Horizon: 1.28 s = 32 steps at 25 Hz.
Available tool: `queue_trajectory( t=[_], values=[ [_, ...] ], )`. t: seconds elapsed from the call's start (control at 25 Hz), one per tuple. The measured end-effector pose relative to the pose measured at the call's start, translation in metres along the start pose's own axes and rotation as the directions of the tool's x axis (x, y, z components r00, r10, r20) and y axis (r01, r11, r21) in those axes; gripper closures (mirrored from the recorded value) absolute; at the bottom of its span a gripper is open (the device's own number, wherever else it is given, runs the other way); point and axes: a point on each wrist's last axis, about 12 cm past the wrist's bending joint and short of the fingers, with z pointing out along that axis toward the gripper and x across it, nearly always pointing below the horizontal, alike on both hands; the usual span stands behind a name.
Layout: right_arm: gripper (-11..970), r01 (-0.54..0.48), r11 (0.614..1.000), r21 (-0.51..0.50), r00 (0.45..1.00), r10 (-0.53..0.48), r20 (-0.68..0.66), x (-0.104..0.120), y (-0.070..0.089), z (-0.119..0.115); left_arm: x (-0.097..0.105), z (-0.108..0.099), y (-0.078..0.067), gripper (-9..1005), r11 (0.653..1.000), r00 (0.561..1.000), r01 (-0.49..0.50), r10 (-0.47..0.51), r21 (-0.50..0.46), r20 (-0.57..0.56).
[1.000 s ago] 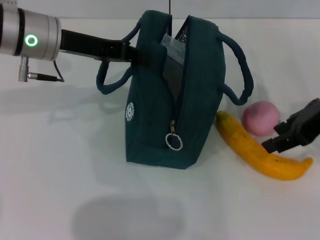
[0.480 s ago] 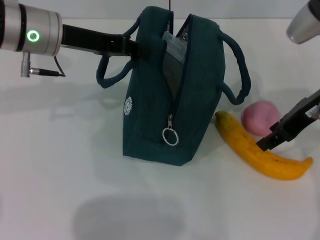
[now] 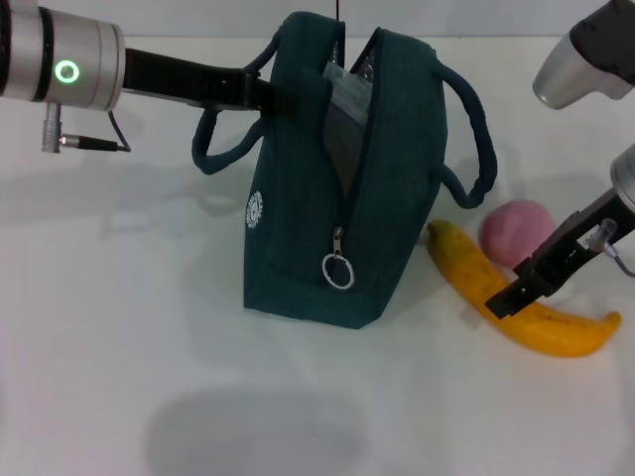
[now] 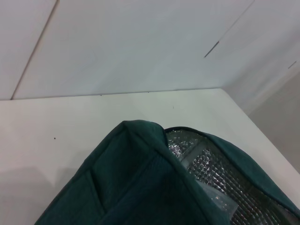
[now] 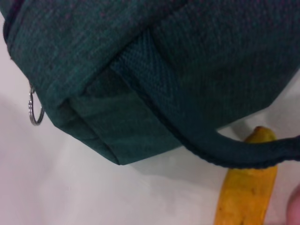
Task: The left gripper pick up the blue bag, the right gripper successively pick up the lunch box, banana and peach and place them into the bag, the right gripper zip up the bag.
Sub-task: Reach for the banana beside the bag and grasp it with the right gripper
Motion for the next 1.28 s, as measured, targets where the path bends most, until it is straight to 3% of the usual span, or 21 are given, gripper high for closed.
queue_trajectory(
  t=[0.28,0.52,0.92,1.28],
  values=[
    [283,-0.028,0.999,-0.019,1.000,0.028,-0.011,0.003,-0.004,0.007,0.001,0.001,0.000,947,1.000,1.000,-0.002,0.002,0.003,-0.003],
    [91,-0.027,1.000,-0.014,0.999,0.026,-0.022,0.003,-0.003,0.014,0.003,0.001,0.001,947,1.000,1.000,0.002,-0.002,0.003,-0.003],
    [76,-0.022,1.000,-0.006,0.998,0.022,-0.061,0.006,-0.003,0.025,0.006,0.002,0.001,947,1.000,1.000,0.011,-0.010,0.008,-0.006],
    [215,-0.034,0.999,0.008,0.996,0.035,-0.088,0.012,-0.006,0.027,0.007,0.003,0.000,946,1.000,1.000,0.015,-0.015,0.013,-0.007]
  ],
)
